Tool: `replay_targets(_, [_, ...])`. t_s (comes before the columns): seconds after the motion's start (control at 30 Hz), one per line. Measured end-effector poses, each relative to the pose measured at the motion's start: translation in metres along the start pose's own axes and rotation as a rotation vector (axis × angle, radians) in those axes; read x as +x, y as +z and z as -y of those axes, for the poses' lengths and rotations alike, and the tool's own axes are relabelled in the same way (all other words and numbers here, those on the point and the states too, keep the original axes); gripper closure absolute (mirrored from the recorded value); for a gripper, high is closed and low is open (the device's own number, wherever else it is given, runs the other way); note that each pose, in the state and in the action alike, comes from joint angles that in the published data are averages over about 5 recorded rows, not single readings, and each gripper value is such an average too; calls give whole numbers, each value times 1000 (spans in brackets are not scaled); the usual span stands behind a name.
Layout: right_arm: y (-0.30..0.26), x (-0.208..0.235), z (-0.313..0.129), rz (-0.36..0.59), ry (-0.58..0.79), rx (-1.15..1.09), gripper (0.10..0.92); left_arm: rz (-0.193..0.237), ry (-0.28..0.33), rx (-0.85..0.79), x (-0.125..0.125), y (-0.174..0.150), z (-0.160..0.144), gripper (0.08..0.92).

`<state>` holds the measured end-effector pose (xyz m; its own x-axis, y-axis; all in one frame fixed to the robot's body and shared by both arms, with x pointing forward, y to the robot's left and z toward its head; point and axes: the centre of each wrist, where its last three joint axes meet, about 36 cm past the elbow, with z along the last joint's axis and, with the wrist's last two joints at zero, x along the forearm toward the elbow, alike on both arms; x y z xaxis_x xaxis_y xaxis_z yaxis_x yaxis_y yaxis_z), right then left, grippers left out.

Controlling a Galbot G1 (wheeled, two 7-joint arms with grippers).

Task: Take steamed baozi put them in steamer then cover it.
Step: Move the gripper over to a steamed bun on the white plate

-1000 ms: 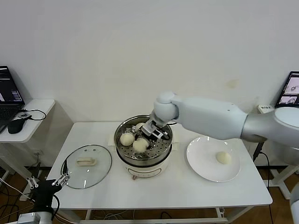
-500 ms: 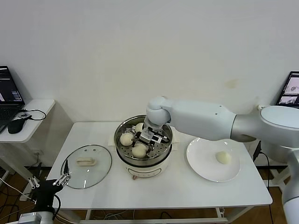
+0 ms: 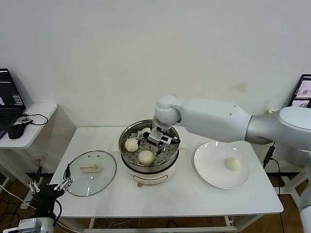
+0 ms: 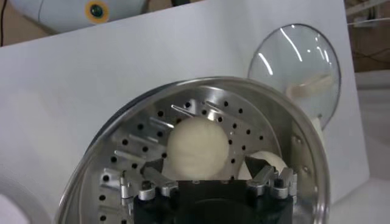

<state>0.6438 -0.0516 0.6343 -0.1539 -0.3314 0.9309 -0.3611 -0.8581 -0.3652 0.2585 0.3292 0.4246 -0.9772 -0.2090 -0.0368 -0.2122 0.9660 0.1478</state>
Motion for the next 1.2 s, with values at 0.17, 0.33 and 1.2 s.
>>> replay_targets(0.17, [16,36,-19,-54,36,-124,200,7,3,-2,-3,-3,-1,177])
replay_targets(0.33, [31,67,-57,-116,62,-296,200,13,13,-2,-6,-6,2,177])
replay_targets(1.2, [96,59,-322,-314,-17,-925,200,-19,53,-27,-4,3,9,177])
